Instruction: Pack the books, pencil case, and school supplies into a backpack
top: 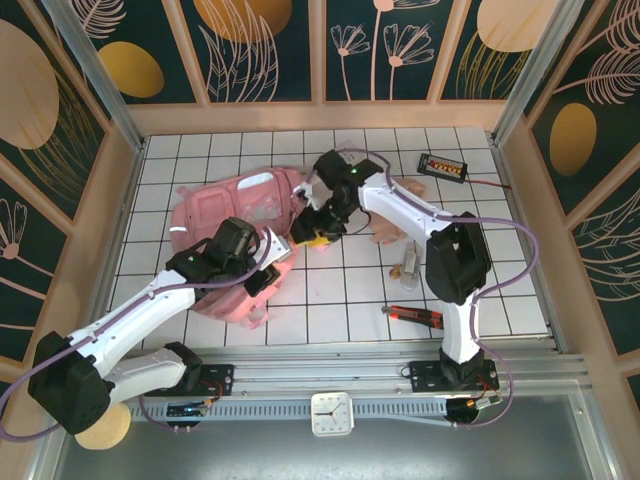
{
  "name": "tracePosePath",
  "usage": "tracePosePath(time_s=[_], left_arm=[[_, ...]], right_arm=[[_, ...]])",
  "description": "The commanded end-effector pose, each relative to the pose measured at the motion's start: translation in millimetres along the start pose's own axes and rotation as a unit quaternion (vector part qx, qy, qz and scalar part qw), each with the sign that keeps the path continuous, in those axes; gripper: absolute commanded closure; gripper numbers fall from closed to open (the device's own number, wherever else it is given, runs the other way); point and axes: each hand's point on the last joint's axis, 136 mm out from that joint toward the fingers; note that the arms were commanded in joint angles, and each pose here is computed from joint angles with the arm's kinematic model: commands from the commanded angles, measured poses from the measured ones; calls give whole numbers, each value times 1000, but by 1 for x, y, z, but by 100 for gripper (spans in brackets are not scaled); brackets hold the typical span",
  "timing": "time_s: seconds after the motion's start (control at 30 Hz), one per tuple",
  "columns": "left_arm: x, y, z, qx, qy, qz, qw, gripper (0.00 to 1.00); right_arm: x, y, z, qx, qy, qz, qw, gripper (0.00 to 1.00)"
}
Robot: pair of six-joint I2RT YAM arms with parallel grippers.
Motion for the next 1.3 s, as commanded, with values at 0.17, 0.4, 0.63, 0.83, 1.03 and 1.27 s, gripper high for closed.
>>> tracePosePath(time_s=[0.17,0.4,0.63,0.83,1.03,1.27], left_arm=[[-2,45,-21,-75,-10,19,997,100],[-7,45,-25,-75,-21,21,997,100],[-12,46,-29,-74,-36,20,996,100],[-16,58,-34,-76,-56,32,995,100],[-21,70,-37,-60,-85,39,994,100],[-18,66,-38,-49,-79,44,995,100]], right_arm=[[32,3,-8,-31,40,-65,997,44],[19,25,-2,-37,0,-77,996,44],[17,31,5,-35,0,-85,996,44],[13,15,8,-25,2,-94,995,44],[10,13,12,-25,-6,-101,995,49],[14,15,11,-29,-4,-102,994,72]])
Point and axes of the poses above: each hand's point on the last joint's axis, 136 mm out from that joint toward the fingers, its own z axis out along the fingers, its own x axis along the line the jaws close on, y = z × x, and after that the axes turned 1 degree about z, right-handed
